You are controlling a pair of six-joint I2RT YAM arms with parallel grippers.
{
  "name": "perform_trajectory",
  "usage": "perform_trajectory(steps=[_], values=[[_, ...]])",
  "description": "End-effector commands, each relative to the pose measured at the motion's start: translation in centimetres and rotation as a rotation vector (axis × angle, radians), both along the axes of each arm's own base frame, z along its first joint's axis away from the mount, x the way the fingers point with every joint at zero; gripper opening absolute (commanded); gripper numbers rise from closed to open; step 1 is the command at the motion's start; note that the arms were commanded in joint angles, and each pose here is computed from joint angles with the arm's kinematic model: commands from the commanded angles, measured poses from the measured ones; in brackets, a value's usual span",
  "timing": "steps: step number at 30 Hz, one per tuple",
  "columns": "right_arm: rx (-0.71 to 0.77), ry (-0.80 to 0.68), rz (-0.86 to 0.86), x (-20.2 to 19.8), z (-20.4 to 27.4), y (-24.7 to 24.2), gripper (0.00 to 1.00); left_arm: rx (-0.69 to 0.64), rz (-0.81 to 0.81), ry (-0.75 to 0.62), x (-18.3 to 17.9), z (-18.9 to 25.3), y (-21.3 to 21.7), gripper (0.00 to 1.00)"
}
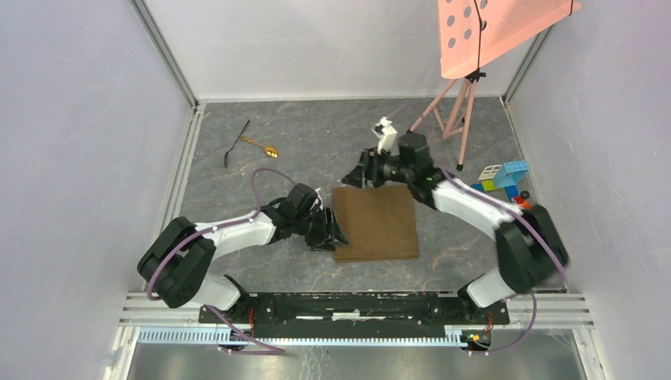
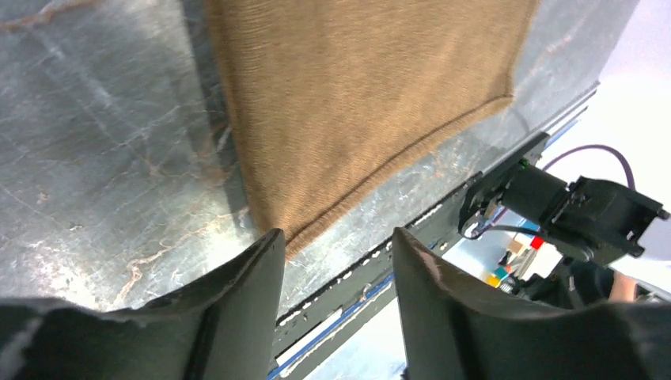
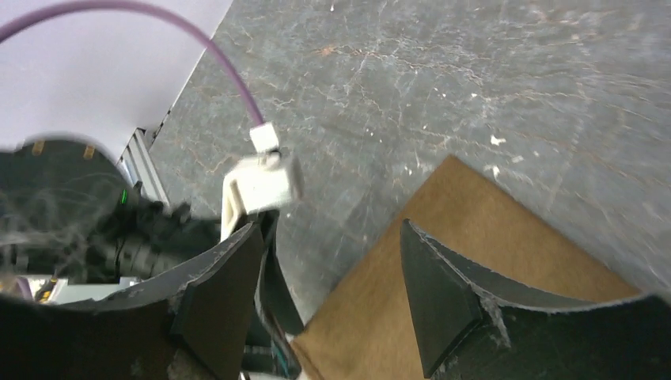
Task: Fold the napkin into a case and place the utensils inside
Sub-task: Smooth out the square-folded napkin at the center of the board.
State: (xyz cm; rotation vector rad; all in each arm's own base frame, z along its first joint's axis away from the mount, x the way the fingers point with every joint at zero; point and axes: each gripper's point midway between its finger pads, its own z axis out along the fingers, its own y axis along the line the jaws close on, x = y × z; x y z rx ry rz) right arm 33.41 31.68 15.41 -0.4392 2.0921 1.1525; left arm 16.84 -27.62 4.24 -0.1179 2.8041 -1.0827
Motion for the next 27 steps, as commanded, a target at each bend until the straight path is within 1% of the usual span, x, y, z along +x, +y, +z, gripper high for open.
perform_trajectory(steps=[1, 2, 3, 6, 9, 11, 12, 14, 16, 18, 21, 24, 27], values=[[-0.157, 0.015, -0.086, -4.2, -2.7, -6.1, 0.71, 0.006, -0.04, -0.121, 1.3, 4.0, 0.6, 0.67], [-0.18, 0.013, -0.092, -5.1, -3.1, -7.1, 0.71, 0.015, -0.026, -0.142, 1.9, 4.6, 1.0, 0.71], [-0.228, 0.048, -0.106, -6.2, -4.5, -8.4, 0.71, 0.019, -0.023, -0.157, 2.1, 4.9, 1.4, 0.75], [-0.33, 0.073, -0.171, -8.1, -6.8, -12.1, 0.71, 0.033, -0.016, -0.164, 3.1, 5.1, 2.2, 0.78], [-0.365, 0.042, -0.229, -8.2, -7.9, -14.2, 0.76, 0.037, -0.03, -0.147, 3.8, 4.6, 1.8, 0.8], [-0.34, 0.028, -0.234, -7.3, -7.4, -14.3, 0.77, -0.008, -0.039, -0.17, 4.4, 5.3, 0.9, 0.8], [-0.302, 0.037, -0.212, -7.0, -7.0, -13.7, 0.78, -0.028, -0.038, -0.184, 4.9, 5.6, 0.4, 0.81], [-0.152, 0.069, -0.151, -6.3, -5.3, -11.7, 0.78, -0.053, -0.03, -0.208, 6.1, 6.2, -0.4, 0.82], [-0.011, 0.084, -0.102, -5.4, -3.7, -10.1, 0.78, -0.023, -0.01, -0.183, 7.9, 6.0, -0.7, 0.83], [0.046, 0.083, -0.099, -4.1, -2.9, -9.6, 0.79, -0.056, 0.022, -0.15, 10.2, 6.2, -1.4, 0.84], [0.047, 0.067, -0.135, -1.6, -3.2, -9.7, 0.81, -0.152, 0.042, -0.117, 13.3, 6.6, -3.4, 0.87], [0.02, 0.106, -0.172, 0.2, -5.3, -10.1, 0.81, -0.131, 0.044, -0.108, 15.7, 6.1, -4.6, 0.87], [-0.09, 0.126, -0.218, 1.4, -9.0, -11.6, 0.81, -0.108, 0.092, -0.12, 17.7, 5.4, -4.7, 0.87]])
